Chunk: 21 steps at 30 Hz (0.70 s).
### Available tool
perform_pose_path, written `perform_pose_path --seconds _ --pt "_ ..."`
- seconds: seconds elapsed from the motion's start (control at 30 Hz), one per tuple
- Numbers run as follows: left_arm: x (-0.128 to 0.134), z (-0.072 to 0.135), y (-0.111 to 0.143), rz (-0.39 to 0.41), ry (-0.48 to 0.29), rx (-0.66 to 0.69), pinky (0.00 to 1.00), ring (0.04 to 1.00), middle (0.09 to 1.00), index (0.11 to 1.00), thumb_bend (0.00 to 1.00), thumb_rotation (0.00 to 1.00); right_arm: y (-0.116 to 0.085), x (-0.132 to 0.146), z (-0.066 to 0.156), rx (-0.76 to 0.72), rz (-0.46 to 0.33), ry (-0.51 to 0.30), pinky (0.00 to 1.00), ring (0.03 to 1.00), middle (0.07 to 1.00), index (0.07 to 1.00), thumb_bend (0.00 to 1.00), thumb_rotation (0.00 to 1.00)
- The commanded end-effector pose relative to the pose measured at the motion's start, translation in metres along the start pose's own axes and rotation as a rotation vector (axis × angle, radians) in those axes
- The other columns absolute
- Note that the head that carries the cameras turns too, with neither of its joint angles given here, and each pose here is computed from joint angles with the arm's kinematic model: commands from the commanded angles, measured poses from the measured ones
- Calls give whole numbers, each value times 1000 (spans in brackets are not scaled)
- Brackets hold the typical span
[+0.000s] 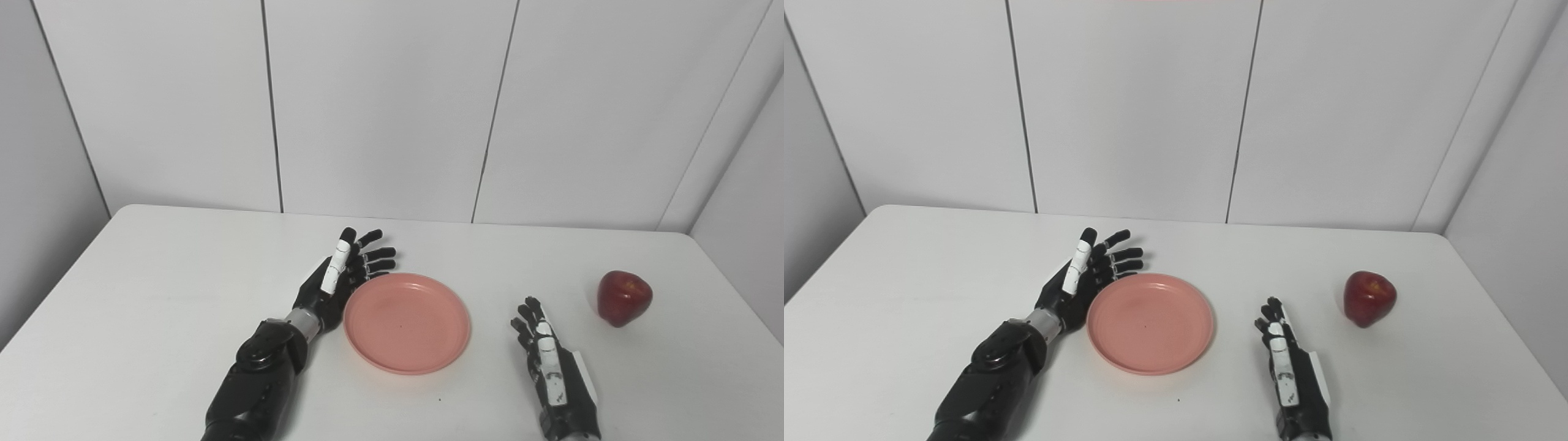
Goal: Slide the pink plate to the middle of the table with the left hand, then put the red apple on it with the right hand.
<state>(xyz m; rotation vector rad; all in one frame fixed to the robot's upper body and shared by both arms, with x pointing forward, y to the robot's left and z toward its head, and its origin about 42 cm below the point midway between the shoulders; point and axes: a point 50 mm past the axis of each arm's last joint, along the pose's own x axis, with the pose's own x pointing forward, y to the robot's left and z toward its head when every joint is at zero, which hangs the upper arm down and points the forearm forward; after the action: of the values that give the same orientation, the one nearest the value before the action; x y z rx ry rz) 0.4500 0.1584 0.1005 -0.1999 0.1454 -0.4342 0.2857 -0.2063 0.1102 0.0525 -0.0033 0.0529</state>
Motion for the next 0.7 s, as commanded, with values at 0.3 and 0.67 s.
perform_pose_path --seconds 0.3,0.67 --pt "-24 -29 26 51 154 -48 811 800 800 894 929 931 39 11 0 45 69 -8 1000 939 958 965 879 993" --pt "-28 -28 31 50 152 -56 822 812 804 898 916 943 47 13 0 68 34 -23 1000 936 947 964 896 973"
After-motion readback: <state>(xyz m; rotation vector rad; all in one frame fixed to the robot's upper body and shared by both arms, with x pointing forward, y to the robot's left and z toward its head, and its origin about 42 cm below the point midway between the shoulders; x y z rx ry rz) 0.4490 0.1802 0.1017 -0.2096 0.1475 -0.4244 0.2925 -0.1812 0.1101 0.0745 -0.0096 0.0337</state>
